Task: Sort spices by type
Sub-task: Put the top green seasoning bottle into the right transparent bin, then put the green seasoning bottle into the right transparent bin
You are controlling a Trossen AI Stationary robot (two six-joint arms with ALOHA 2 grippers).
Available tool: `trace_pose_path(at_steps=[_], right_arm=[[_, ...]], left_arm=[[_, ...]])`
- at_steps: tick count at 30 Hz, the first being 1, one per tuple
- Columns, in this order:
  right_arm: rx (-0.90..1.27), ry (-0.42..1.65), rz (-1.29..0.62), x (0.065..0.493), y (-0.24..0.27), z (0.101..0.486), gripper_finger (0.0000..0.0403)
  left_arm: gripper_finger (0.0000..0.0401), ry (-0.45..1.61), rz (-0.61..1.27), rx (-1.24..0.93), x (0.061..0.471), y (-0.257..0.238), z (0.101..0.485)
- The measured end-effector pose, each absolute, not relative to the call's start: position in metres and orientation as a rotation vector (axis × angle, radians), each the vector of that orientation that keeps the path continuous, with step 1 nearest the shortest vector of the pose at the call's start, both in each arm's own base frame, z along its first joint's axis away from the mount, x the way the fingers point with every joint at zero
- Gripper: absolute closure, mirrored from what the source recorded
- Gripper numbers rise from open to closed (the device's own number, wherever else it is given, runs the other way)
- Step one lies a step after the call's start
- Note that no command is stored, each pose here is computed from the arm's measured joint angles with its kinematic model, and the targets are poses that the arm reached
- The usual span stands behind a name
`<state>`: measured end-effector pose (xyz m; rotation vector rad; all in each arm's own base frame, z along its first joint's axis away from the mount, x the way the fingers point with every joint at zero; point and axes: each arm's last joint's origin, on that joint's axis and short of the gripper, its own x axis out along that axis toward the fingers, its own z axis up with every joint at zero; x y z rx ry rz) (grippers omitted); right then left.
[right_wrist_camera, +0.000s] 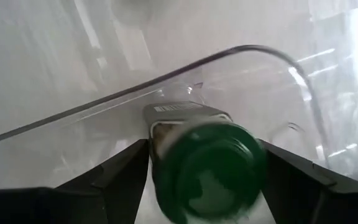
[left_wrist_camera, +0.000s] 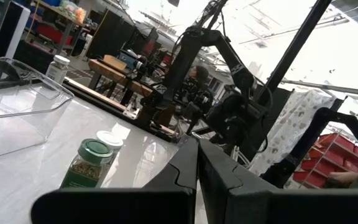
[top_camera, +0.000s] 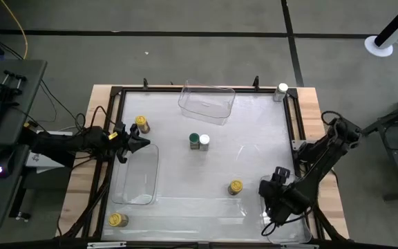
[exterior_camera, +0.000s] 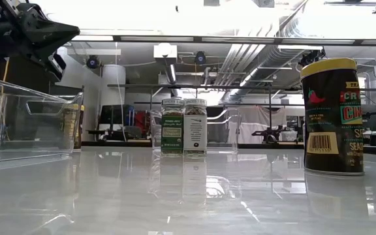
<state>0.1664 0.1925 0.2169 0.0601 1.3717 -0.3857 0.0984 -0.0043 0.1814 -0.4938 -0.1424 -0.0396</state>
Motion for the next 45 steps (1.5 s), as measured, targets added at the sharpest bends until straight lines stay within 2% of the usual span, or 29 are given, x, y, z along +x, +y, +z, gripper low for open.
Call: trace_pose_path(at_steps=[8, 14, 20, 26, 33, 36, 45], right_arm=[[0.203, 1.273, -0.390, 0.155, 0.175, 0.249, 0.0126], [0.302, 0.993, -0.390, 0.165, 0.160, 0.272, 0.0125], [0.215, 0.676, -0.257, 0.228, 0.135, 0.294, 0.0125], [0.121, 0.507, -0.140, 0.300, 0.068, 0.300, 0.0125], [0.075, 0.556, -0.097, 0.349, -0.009, 0.299, 0.0125], [-0.006, 0.610, -0.052, 0.372, -0.017, 0.302, 0.0126], [-0.165, 0.944, 0.036, 0.430, -0.024, 0.289, 0.0126]], left_arm=[[0.0400, -0.143, -0.039, -0.494, 0.098, -0.004, 0.182], [0.0400, -0.143, -0.040, -0.494, 0.098, -0.004, 0.182], [0.0400, -0.142, -0.039, -0.494, 0.098, -0.004, 0.181], [0.0400, -0.142, -0.040, -0.494, 0.098, -0.004, 0.181], [0.0400, -0.143, -0.040, -0.494, 0.098, -0.004, 0.182], [0.0400, -0.143, -0.040, -0.494, 0.098, -0.004, 0.182], [0.0400, -0.142, -0.040, -0.494, 0.098, -0.004, 0.181]])
